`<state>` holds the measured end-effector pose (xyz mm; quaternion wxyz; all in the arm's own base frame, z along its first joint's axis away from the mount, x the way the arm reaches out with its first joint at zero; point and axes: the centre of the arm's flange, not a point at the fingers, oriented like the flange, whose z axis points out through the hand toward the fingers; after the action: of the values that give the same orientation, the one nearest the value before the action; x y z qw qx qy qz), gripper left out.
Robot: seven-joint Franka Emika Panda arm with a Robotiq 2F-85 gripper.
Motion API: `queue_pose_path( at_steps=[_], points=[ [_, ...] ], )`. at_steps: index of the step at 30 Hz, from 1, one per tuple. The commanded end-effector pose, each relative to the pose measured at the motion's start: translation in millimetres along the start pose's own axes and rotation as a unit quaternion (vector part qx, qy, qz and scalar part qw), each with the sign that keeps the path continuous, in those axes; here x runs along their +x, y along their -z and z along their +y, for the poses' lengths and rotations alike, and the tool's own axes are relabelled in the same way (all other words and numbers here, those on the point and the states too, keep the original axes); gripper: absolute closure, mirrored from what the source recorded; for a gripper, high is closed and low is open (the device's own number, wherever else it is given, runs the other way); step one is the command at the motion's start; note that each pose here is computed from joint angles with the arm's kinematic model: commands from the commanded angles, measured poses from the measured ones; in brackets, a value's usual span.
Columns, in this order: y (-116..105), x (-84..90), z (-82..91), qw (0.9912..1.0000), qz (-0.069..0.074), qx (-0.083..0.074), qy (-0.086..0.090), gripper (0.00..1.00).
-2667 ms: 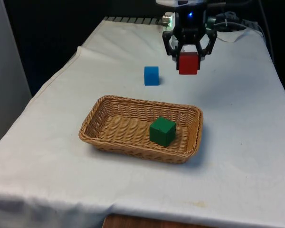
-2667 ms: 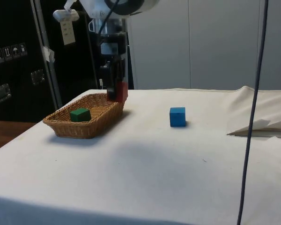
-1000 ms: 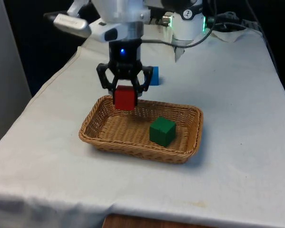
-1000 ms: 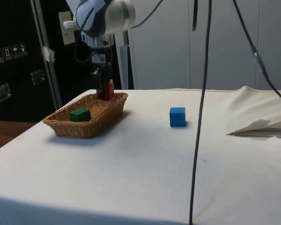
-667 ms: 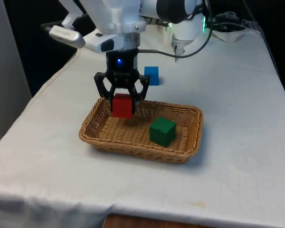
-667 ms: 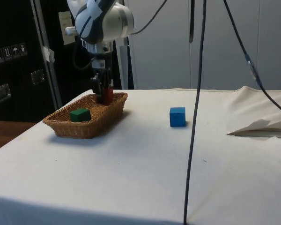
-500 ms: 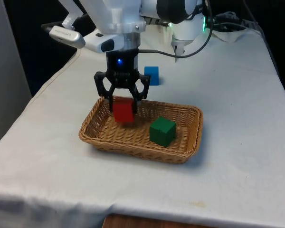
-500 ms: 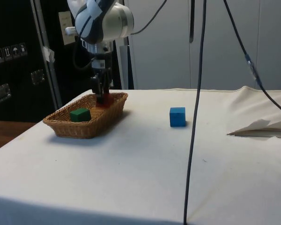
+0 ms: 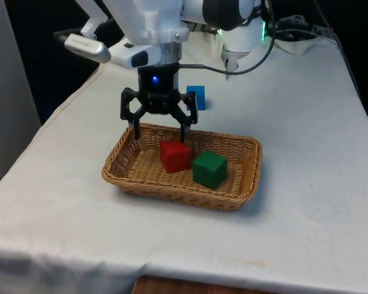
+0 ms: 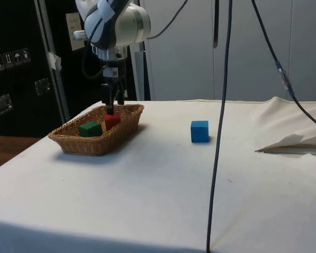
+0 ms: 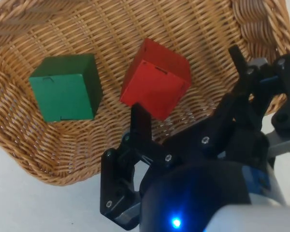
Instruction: Pick up exactly two blocks and place them into the basket.
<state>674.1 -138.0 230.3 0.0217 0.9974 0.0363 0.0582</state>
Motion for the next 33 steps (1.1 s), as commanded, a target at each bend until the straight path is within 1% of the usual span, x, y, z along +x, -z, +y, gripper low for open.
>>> queue_pose_path(
  at_steps=[1,3,4,5,7,8,10,11,12,13,17,18,21,22,23,28,30,31,32,33],
  points=[
    [2.8,1.6,-6.1,1.0,0.0,0.001,0.0,0.0],
    [6.6,4.6,-15.7,0.99999,0.002,0.003,0.001,0.0],
    [3.3,4.1,-10.2,0.99999,0.003,0.003,0.002,0.0],
    [6.9,5.1,-19.5,0.99999,0.002,0.004,0.001,0.0],
    [8.0,6.5,-25.9,0.99998,0.003,0.004,0.001,0.0],
    [9.1,8.3,-33.4,0.99997,0.005,0.005,0.002,0.0],
    [9.1,9.1,-36.6,0.99997,0.005,0.006,0.002,0.0],
    [9.2,10.7,-44.2,0.99994,0.007,0.007,0.003,0.0],
    [8.2,11.0,-39.8,0.99994,0.004,0.009,0.004,0.0],
    [9.0,11.3,-47.2,0.99994,0.008,0.007,0.004,0.0],
    [9.2,14.3,-62.0,0.99987,0.012,0.01,0.005,0.0],
    [8.9,15.1,-68.2,0.99985,0.012,0.011,0.006,0.0],
    [9.5,16.4,-77.7,0.99981,0.013,0.012,0.007,0.0],
    [7.6,17.9,-75.5,0.99981,0.01,0.015,0.008,0.0],
    [12.0,16.9,-81.2,0.99981,0.013,0.012,0.008,0.0],
    [27.1,17.3,-96.8,0.99981,0.012,0.008,0.014,0.0],
    [34.3,17.0,-102.2,0.99976,0.013,0.006,0.016,0.0],
    [32.5,17.7,-101.2,0.99975,0.012,0.009,0.017,0.0],
    [37.8,17.1,-104.9,0.99974,0.014,0.005,0.017,0.0],
    [40.1,16.7,-107.4,0.99971,0.014,0.005,0.019,0.0]
  ],
)
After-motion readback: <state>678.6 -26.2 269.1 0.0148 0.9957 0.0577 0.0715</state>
